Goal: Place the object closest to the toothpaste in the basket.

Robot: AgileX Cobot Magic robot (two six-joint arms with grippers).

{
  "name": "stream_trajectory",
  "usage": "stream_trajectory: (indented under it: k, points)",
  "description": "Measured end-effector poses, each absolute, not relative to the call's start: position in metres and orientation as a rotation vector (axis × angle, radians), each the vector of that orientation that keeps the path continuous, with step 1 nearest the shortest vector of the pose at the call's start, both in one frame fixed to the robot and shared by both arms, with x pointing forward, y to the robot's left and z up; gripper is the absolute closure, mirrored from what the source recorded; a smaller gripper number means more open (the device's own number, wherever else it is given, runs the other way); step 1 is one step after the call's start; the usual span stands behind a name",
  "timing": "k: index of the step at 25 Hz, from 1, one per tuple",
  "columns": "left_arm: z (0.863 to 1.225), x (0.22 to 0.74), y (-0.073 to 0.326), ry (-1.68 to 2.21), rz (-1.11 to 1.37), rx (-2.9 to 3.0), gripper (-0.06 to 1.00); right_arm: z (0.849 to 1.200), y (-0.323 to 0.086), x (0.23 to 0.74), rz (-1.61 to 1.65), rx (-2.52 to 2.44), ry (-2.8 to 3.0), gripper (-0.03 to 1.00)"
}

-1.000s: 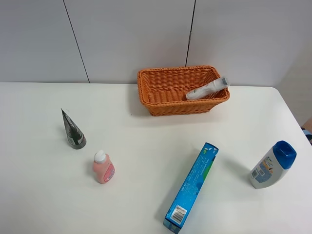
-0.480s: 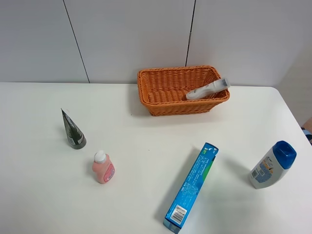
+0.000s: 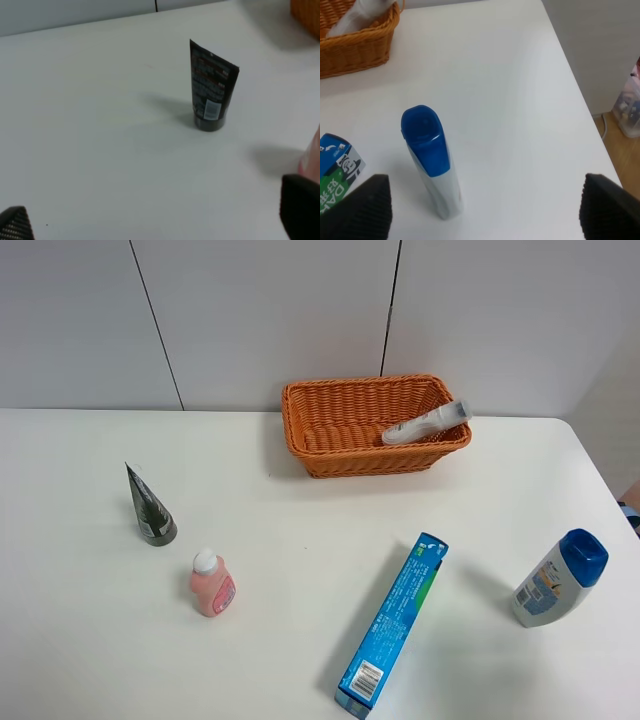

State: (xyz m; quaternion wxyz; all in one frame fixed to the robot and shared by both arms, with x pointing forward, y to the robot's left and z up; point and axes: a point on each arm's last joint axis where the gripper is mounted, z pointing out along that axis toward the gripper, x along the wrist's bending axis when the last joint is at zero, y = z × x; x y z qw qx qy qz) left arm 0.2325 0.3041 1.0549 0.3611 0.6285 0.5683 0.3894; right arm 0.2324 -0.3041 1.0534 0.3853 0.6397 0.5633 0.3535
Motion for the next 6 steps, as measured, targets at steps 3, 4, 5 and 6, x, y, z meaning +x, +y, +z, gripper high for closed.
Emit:
stream_trajectory:
  k: [3, 4, 5, 6]
  points:
    - [1.0549, 0.2325, 0.3041, 1.464, 1.003, 1.619, -0.05, 1.0534, -0.3041, 0.2324, 0.900, 1.629, 1.435, 0.22]
    - [1.0549, 0.2325, 0.3041, 1.464, 1.003, 1.619, -0.05, 1.0534, -0.3041, 0.2324, 0.900, 1.629, 1.435, 0.22]
    - [1.0549, 0.2325, 0.3041, 1.464, 1.003, 1.619, -0.05, 1.0534, -0.3041, 0.2324, 0.900, 1.629, 1.435, 0.22]
    - [1.0549, 0.2325, 0.3041, 1.464, 1.003, 1.619, -0.05, 1.0534, -0.3041, 0.2324, 0.900, 1.629, 1.435, 0.22]
